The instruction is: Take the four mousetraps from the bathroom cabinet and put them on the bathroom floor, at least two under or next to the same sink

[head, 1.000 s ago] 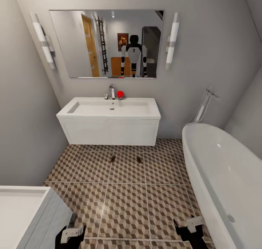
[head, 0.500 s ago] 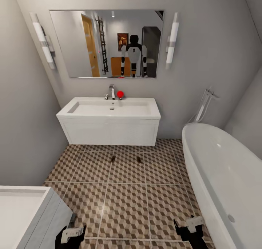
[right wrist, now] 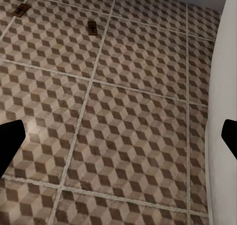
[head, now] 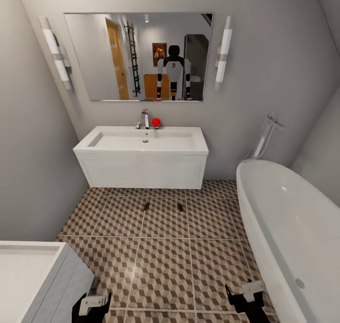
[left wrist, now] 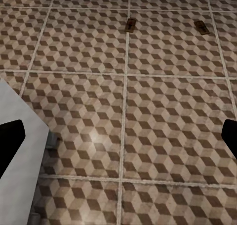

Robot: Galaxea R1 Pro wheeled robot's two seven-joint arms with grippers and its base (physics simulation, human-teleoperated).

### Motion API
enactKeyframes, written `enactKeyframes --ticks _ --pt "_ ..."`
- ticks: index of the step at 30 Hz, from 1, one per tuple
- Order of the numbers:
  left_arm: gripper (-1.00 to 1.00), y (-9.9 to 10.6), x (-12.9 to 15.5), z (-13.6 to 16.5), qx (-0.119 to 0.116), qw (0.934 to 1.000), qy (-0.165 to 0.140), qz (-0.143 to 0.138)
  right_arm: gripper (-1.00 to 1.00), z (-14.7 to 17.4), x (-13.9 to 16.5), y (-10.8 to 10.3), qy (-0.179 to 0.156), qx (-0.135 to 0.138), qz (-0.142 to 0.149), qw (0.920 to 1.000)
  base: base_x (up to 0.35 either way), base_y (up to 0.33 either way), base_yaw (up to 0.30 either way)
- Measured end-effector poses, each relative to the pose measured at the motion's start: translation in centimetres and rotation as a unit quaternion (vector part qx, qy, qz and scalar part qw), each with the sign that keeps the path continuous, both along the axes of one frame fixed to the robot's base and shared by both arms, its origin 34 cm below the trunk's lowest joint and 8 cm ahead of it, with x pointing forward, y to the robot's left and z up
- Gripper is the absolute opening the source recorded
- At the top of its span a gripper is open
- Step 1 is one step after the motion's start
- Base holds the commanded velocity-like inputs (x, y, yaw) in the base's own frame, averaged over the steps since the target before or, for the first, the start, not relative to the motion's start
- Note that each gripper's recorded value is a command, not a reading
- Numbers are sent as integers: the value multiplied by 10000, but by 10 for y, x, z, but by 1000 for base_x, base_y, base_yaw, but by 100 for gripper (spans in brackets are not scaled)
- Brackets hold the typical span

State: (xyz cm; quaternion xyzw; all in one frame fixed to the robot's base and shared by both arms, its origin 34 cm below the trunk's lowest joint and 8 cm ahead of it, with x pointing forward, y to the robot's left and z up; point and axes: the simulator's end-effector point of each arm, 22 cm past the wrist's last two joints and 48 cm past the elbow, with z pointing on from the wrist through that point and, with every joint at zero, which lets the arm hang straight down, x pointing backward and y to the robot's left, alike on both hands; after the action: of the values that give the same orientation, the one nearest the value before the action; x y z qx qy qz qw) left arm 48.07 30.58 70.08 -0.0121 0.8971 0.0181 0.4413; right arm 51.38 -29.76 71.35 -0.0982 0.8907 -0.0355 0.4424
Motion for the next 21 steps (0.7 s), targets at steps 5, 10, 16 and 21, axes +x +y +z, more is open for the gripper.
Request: enactKeyframes --ticks 5,10,16,21 --pt "100 0 0 0 0 10000 2 0 100 0 0 0 0 0 0 10000 0 0 0" --pt "100 -2 0 0 -12 10000 3 -2 100 0 0 0 0 0 0 10000 0 0 0" --pt "100 -3 0 0 -23 10000 -2 -6 100 0 0 0 0 0 0 10000 0 0 0" --pt "100 -4 0 0 -29 10000 -4 -12 100 0 0 0 0 0 0 10000 0 0 0"
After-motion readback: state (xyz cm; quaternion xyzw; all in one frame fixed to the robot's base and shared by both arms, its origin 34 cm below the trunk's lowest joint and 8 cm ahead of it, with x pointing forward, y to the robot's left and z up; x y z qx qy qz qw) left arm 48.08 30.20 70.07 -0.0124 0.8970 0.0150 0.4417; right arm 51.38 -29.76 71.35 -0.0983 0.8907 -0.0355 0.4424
